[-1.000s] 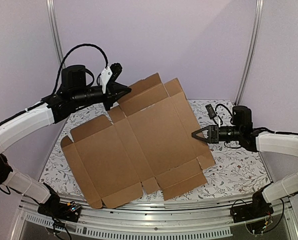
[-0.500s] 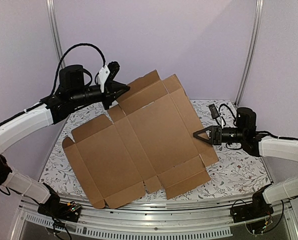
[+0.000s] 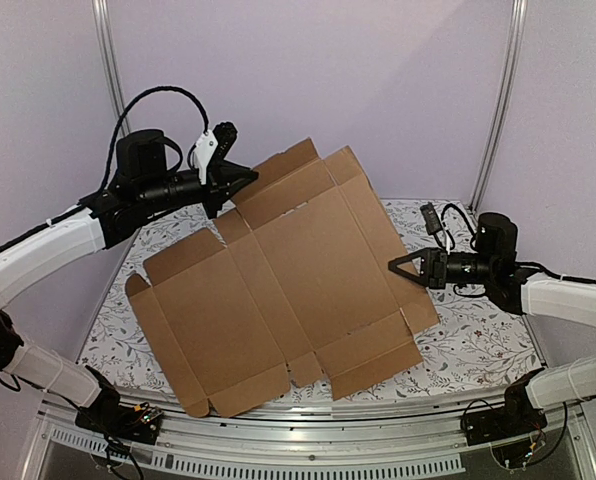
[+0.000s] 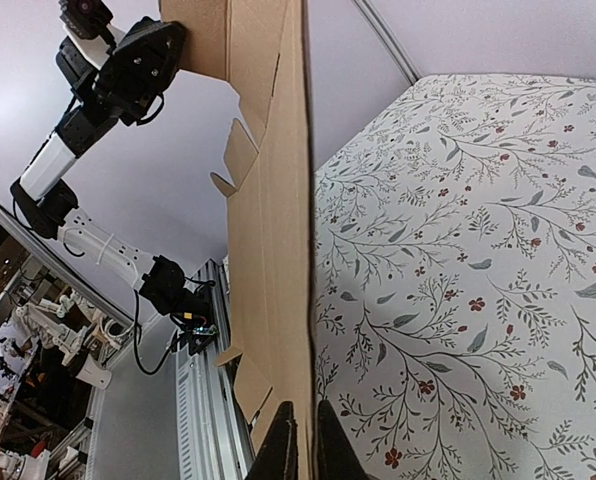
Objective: Fold the paper box
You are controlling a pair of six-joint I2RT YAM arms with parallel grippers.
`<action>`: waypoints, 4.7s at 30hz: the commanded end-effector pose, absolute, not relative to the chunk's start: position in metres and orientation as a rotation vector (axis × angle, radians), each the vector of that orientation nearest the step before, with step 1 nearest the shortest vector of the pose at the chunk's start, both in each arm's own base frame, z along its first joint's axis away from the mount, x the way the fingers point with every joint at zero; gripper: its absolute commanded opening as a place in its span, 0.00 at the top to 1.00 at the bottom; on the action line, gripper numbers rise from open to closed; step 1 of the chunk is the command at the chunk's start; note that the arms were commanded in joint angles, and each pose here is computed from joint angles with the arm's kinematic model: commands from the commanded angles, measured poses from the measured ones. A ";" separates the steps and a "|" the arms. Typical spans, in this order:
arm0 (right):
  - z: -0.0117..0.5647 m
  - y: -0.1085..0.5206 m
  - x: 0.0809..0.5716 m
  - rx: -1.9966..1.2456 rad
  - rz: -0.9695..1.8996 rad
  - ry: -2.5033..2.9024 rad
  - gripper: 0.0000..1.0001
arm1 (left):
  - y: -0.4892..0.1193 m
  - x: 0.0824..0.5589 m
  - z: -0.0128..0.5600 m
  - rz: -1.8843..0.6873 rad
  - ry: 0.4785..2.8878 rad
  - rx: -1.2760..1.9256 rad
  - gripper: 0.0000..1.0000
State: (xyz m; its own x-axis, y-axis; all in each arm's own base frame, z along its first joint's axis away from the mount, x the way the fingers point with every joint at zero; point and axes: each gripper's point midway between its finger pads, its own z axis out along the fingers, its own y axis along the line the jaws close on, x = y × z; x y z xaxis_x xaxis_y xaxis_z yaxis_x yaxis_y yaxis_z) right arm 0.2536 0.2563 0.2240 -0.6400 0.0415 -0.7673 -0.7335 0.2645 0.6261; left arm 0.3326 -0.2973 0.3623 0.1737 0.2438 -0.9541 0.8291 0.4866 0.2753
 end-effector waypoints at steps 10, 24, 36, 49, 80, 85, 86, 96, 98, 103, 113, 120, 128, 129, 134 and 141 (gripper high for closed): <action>0.236 0.259 0.249 -0.653 1.441 1.813 0.91 | -0.290 0.333 0.367 -0.545 1.367 1.009 1.00; 0.245 0.256 0.244 -0.660 1.421 1.805 0.92 | -0.290 0.332 0.364 -0.550 1.369 1.021 1.00; 0.244 0.256 0.243 -0.665 1.419 1.829 1.00 | -0.290 0.332 0.364 -0.550 1.370 1.019 1.00; 0.260 0.248 0.267 -0.625 1.153 1.946 1.00 | -0.277 0.348 0.365 -0.450 1.415 0.938 0.71; 0.202 0.217 0.380 -0.781 0.223 2.391 1.00 | -0.189 0.285 0.311 -0.559 1.860 0.332 0.39; 0.207 0.240 0.388 -1.000 0.147 2.287 1.00 | -0.186 0.269 0.299 -0.573 1.888 0.329 0.42; 0.206 0.244 0.390 -1.062 0.116 2.256 1.00 | -0.185 0.266 0.296 -0.572 1.896 0.325 0.42; 0.203 0.280 0.403 -1.399 0.044 2.053 1.00 | -0.178 0.248 0.280 -0.597 1.926 0.284 0.44; 0.206 0.284 0.406 -1.434 0.035 2.016 1.00 | -0.178 0.247 0.276 -0.604 1.935 0.275 0.44; 0.216 0.296 0.412 -1.487 0.051 1.934 1.00 | -0.199 0.244 0.268 -0.715 1.948 0.319 0.44; 0.237 0.327 0.377 -1.642 0.191 1.745 1.00 | -0.245 0.252 0.277 -0.900 1.916 0.389 0.44; 0.239 0.342 0.340 -1.727 0.166 1.639 1.00 | -0.251 0.272 0.303 -0.854 1.885 0.352 0.46; 0.256 0.347 0.317 -1.705 0.110 1.544 1.00 | -0.238 0.293 0.336 -0.725 1.879 0.265 0.67; 0.258 0.347 0.315 -1.697 0.106 1.542 1.00 | -0.238 0.295 0.335 -0.710 1.888 0.267 0.73; 0.260 0.347 0.306 -1.681 0.091 1.520 1.00 | -0.236 0.300 0.326 -0.653 1.952 0.271 1.00; 0.264 0.344 0.303 -1.648 0.069 1.518 1.00 | -0.237 0.301 0.303 -0.620 2.069 0.278 1.00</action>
